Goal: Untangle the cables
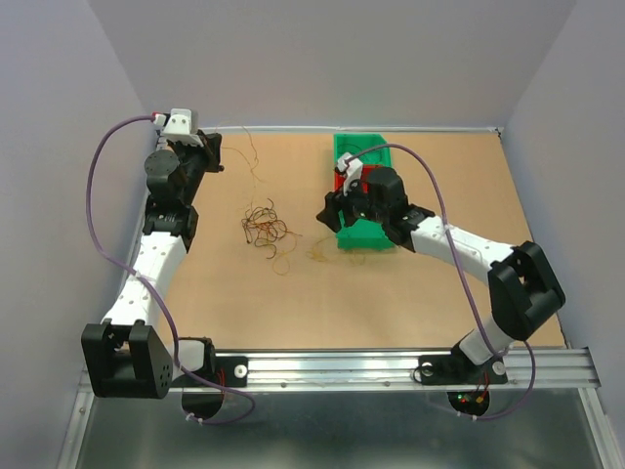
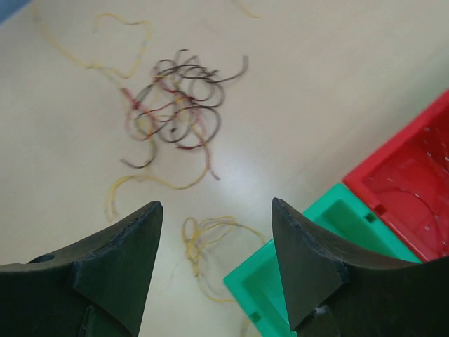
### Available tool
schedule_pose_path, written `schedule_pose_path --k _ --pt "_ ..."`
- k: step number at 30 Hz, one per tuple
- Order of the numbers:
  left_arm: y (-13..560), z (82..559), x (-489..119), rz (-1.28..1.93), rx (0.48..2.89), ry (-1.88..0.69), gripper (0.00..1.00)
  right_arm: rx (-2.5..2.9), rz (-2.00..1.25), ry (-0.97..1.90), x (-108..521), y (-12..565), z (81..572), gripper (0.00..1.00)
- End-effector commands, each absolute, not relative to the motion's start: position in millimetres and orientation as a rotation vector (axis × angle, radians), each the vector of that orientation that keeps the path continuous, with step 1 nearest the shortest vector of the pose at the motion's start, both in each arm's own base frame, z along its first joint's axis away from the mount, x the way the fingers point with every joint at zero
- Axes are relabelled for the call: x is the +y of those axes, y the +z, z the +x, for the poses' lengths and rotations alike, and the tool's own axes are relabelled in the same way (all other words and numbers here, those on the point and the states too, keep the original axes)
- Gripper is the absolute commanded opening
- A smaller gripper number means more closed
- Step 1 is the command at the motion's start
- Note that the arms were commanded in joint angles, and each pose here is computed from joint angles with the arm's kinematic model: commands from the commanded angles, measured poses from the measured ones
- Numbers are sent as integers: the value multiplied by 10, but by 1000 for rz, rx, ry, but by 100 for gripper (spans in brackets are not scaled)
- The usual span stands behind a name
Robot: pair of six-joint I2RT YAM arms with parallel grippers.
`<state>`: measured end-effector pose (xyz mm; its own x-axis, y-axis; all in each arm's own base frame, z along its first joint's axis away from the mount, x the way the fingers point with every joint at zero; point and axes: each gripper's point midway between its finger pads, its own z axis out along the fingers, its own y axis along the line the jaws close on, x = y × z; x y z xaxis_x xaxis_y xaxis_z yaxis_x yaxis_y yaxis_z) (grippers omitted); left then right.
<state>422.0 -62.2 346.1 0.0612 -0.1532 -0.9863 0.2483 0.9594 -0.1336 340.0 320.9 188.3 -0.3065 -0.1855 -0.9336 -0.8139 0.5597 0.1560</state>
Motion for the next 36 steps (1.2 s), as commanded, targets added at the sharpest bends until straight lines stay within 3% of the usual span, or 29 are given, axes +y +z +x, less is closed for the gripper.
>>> schedule_pose_path --k 1,7,16,22,24,29,33,36 --pt "3710 4125 -629 100 1386 -289 0 1867 -543 565 3036 2015 3975 69" --pt "3693 4136 -657 108 1390 -293 0 2064 -355 274 2745 1622 4296 67" --pt "3675 4133 -699 119 1394 -299 0 2181 -383 185 2864 1349 4243 67" --pt "3668 4141 -719 128 1395 -299 0 2300 -468 99 2862 954 4162 60" --pt "3658 4143 -732 130 1398 -302 0 2320 -497 77 2842 865 4125 53" --pt "3648 4143 -750 134 1399 -304 0 2308 -495 69 2734 906 4021 14" --pt "3645 4137 -747 134 1399 -302 0 2247 -516 95 2701 970 3966 1" --pt "3647 4139 -756 136 1399 -302 0 2207 -558 93 2653 995 3920 1"
